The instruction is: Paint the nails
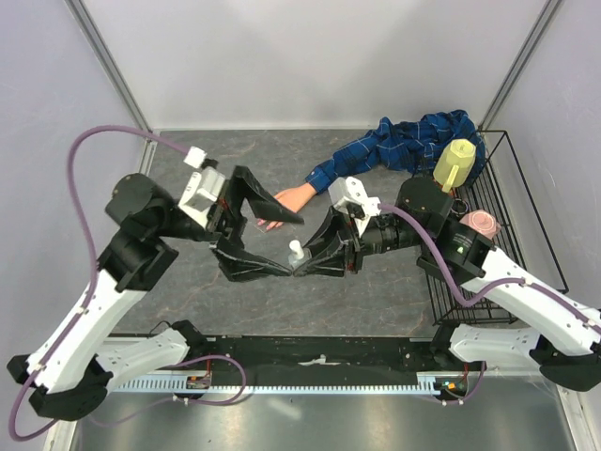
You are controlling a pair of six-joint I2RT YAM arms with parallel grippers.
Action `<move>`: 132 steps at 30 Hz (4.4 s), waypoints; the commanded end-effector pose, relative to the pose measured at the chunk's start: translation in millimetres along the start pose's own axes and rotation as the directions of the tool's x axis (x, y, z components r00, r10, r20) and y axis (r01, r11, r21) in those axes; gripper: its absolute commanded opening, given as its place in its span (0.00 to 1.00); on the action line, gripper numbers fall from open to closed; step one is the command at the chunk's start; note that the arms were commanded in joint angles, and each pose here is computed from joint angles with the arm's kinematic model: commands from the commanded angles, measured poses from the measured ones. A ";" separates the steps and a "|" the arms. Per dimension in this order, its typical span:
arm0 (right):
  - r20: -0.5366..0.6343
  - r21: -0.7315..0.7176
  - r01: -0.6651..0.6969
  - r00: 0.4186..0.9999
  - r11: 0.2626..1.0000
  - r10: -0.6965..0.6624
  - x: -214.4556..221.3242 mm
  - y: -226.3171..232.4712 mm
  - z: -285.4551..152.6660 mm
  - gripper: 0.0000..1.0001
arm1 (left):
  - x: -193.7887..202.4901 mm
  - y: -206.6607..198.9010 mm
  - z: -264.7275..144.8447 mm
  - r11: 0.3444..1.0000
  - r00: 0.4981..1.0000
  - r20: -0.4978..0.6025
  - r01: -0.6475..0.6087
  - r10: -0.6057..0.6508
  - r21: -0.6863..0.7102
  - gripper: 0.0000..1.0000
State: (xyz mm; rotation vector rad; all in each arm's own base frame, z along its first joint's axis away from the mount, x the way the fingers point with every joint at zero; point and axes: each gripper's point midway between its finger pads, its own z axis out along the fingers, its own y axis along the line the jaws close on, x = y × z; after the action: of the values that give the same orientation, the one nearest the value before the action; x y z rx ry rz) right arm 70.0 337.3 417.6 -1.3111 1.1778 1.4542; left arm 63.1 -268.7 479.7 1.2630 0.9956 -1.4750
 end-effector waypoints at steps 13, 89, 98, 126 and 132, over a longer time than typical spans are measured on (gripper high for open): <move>-0.172 0.676 0.217 0.976 0.704 -0.135 -31.7 -130.1 -51.9 0.00 | -25.8 108.0 -59.4 0.667 0.987 0.145 0.150 -0.064 -0.730 0.76; -0.206 0.738 0.226 0.973 0.636 -0.107 -22.7 -148.8 -52.1 0.00 | 6.0 129.0 -41.7 0.684 0.988 0.059 0.140 -0.140 -0.716 0.77; -0.177 0.706 0.211 0.977 0.676 -0.120 -23.5 -139.2 -47.1 0.00 | 15.9 142.3 -36.7 0.667 0.982 0.075 0.174 -0.174 -0.724 0.58; -0.051 -0.016 0.104 0.993 0.994 -0.104 -1.9 8.7 -6.7 0.00 | 9.6 -5.5 5.8 0.997 1.000 -0.012 -0.012 0.013 0.082 0.05; -0.061 0.233 0.115 0.993 0.966 -0.104 -0.8 -22.6 -24.6 0.00 | -12.3 11.7 -8.7 0.984 1.000 0.009 -0.012 0.013 -0.180 0.78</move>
State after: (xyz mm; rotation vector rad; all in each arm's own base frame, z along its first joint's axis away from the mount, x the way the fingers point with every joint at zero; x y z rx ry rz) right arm 77.4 322.6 410.5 -1.3428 1.2055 1.2673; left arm 69.3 -274.5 472.5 1.2500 1.0417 -1.4635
